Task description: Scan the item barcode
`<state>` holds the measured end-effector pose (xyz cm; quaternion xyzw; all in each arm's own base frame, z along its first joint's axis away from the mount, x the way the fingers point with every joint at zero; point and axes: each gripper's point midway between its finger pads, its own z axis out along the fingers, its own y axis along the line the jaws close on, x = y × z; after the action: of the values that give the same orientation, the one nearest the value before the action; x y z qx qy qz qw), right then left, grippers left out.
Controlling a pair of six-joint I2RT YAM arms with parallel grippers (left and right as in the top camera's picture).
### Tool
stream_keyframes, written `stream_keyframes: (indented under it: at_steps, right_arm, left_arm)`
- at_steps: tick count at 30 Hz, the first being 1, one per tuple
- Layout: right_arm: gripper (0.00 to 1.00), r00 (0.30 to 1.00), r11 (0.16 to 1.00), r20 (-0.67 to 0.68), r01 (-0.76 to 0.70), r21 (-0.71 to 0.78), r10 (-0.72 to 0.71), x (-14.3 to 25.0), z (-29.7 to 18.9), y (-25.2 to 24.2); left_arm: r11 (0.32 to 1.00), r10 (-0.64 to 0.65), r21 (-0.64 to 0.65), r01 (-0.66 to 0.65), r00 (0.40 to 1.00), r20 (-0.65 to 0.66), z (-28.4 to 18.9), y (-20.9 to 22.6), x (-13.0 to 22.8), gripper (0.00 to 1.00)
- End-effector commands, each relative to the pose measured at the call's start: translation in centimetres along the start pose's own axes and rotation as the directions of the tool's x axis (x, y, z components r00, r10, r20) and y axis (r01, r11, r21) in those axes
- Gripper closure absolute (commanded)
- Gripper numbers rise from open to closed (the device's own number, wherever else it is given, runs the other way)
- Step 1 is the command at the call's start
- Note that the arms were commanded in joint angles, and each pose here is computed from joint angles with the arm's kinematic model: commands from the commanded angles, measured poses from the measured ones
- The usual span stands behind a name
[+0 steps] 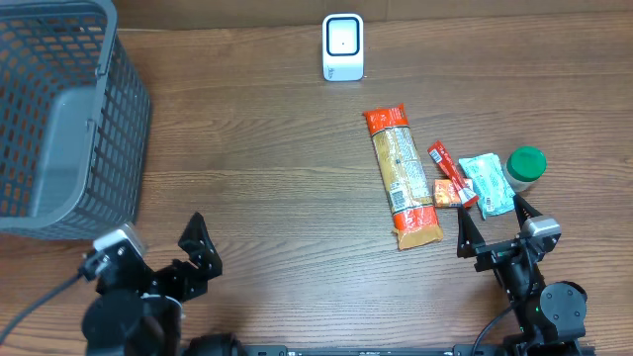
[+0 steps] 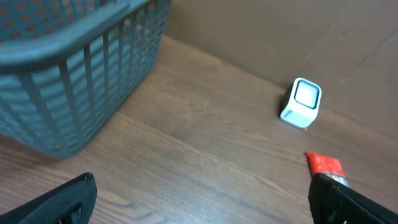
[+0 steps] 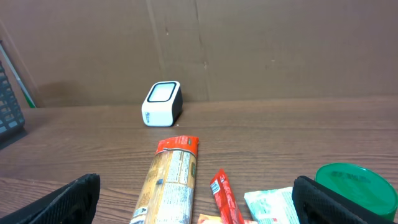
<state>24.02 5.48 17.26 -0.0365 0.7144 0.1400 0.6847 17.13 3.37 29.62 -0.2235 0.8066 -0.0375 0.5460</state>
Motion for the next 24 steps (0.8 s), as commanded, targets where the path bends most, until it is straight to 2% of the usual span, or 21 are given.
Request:
stream_keyframes:
  at_steps: [1, 5, 8, 10, 14, 17, 20, 24]
  right_arm:
    - [0.0, 1.0, 1.0, 0.007, -0.002, 0.001, 0.002, 0.1, 0.0, -0.1]
    - [0.0, 1.0, 1.0, 0.007, -0.002, 0.0, 0.002, 0.1, 0.0, -0.1]
    - [0.0, 1.0, 1.0, 0.007, -0.002, 0.0, 0.002, 0.1, 0.0, -0.1]
    - [0.0, 1.0, 1.0, 0.007, -0.002, 0.0, 0.002, 0.1, 0.0, -0.1]
    - [0.0, 1.0, 1.0, 0.007, -0.002, 0.001, 0.002, 0.1, 0.0, -0.1]
    - [0.0, 1.0, 1.0, 0.007, -0.002, 0.001, 0.002, 0.1, 0.0, -0.1]
    - [0.0, 1.0, 1.0, 0.007, -0.002, 0.0, 0.002, 0.1, 0.0, -0.1]
    - [0.0, 1.0, 1.0, 0.007, -0.002, 0.0, 0.002, 0.1, 0.0, -0.1]
  left_arm:
    - [0.999, -0.049, 0.021, 0.047, 0.995, 0.086, 0.0, 0.3, 0.1, 0.0]
    - [0.991, -0.079, 0.122, 0.046, 0.957, 0.278, -0.2, -0.7, -2.1, 0.0]
    - [0.979, -0.114, 0.204, 0.027, 0.897, 0.427, -1.0, -1.6, -3.9, 0.0]
    - [0.966, -0.141, 0.258, 0.005, 0.846, 0.514, -1.8, -2.2, -5.0, 0.0]
    - [0.933, -0.22, 0.356, -0.056, 0.693, 0.686, -3.9, -3.2, -7.3, 0.0]
    - [0.914, -0.269, 0.399, -0.065, 0.639, 0.721, -4.1, -3.4, -7.7, 0.0]
    - [0.904, -0.291, 0.421, -0.07, 0.62, 0.729, -3.4, -3.4, -7.2, 0.0]
    - [0.906, -0.279, 0.419, -0.053, 0.669, 0.688, -0.5, -3.2, -5.0, 0.0]
